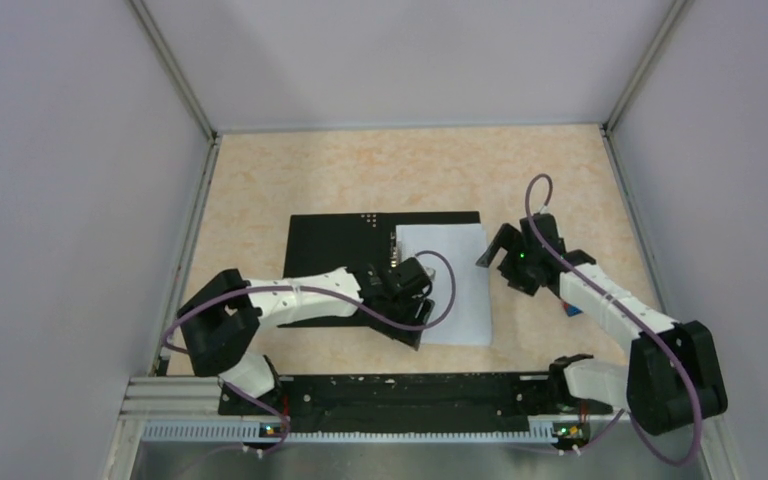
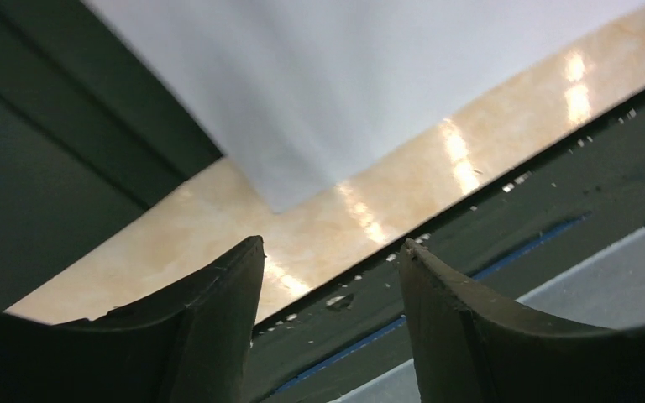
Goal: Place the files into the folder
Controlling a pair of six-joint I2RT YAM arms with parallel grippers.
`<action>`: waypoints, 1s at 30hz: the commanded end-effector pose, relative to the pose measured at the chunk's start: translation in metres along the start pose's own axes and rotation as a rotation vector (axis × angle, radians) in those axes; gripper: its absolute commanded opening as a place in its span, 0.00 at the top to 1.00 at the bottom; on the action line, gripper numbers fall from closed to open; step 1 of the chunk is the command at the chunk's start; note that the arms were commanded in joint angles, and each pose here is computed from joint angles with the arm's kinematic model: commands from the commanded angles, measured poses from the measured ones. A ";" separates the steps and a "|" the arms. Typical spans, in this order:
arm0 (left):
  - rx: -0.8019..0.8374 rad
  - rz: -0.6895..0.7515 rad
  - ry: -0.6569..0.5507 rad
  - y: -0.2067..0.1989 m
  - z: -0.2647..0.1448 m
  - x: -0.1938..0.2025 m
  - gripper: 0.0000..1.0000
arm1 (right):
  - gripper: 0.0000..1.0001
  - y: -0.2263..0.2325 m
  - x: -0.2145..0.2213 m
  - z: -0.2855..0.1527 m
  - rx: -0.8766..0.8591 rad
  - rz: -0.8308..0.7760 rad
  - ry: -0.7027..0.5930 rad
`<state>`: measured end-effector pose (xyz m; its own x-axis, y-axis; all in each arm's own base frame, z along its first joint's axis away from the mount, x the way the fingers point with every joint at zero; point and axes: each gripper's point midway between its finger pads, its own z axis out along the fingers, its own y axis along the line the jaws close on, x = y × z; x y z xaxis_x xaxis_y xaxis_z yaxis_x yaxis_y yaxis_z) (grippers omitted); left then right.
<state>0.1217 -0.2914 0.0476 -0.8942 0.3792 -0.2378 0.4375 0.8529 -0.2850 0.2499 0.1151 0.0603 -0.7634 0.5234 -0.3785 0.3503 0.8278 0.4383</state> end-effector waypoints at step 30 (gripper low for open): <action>0.109 0.191 0.115 -0.058 0.028 0.027 0.39 | 0.07 0.091 -0.097 0.101 -0.100 -0.055 -0.125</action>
<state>0.0696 -0.3288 0.0261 -0.8010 0.5784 -0.1546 0.5932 0.7318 -0.3356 0.3990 0.1482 0.0444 -0.7099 0.5268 -0.4674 0.2896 0.8233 0.4882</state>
